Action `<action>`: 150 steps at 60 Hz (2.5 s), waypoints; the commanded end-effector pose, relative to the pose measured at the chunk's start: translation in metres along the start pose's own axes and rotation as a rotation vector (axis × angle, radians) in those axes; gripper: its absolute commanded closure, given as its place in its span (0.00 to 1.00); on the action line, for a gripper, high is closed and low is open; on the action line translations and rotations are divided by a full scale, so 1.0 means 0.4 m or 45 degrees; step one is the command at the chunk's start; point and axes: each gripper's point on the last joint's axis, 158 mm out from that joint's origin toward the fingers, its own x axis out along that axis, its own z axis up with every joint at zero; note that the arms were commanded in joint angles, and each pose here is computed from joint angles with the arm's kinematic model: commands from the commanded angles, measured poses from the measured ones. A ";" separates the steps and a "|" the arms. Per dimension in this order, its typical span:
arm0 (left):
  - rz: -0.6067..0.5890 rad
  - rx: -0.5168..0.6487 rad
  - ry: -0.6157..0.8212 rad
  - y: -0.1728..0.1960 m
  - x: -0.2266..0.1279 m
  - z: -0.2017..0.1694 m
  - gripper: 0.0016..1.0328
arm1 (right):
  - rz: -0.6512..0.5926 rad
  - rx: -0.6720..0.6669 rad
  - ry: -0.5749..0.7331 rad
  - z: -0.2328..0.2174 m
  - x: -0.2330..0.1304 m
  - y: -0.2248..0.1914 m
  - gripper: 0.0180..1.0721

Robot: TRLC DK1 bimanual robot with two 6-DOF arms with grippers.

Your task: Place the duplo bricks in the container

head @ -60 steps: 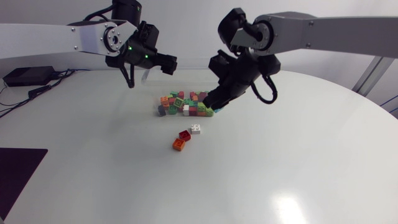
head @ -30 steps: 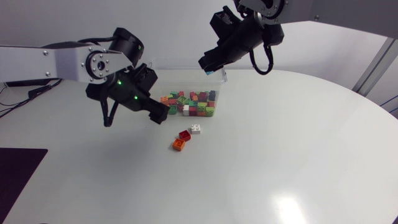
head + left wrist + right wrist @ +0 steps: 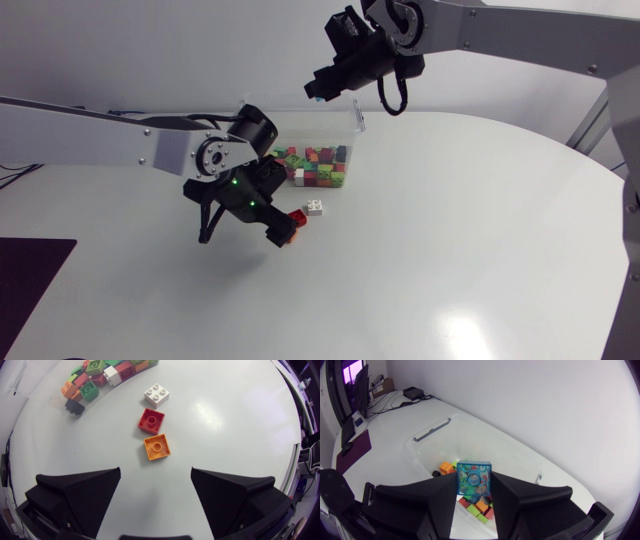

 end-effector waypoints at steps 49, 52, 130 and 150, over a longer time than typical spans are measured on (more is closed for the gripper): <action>0.088 -0.192 -0.017 0.003 0.180 0.056 0.59 | -0.074 0.078 -0.060 -0.064 -0.140 -0.029 0.06; 0.087 -0.188 0.012 0.000 0.179 0.041 0.62 | -0.081 0.092 -0.045 -0.088 -0.159 -0.035 0.06; 0.267 -0.248 -0.852 0.298 -0.487 0.326 0.67 | -0.078 0.247 0.766 -0.560 0.176 0.175 0.11; 0.304 -0.293 -0.992 0.353 -0.504 0.387 0.66 | -0.108 0.284 0.833 -0.571 0.208 0.176 0.24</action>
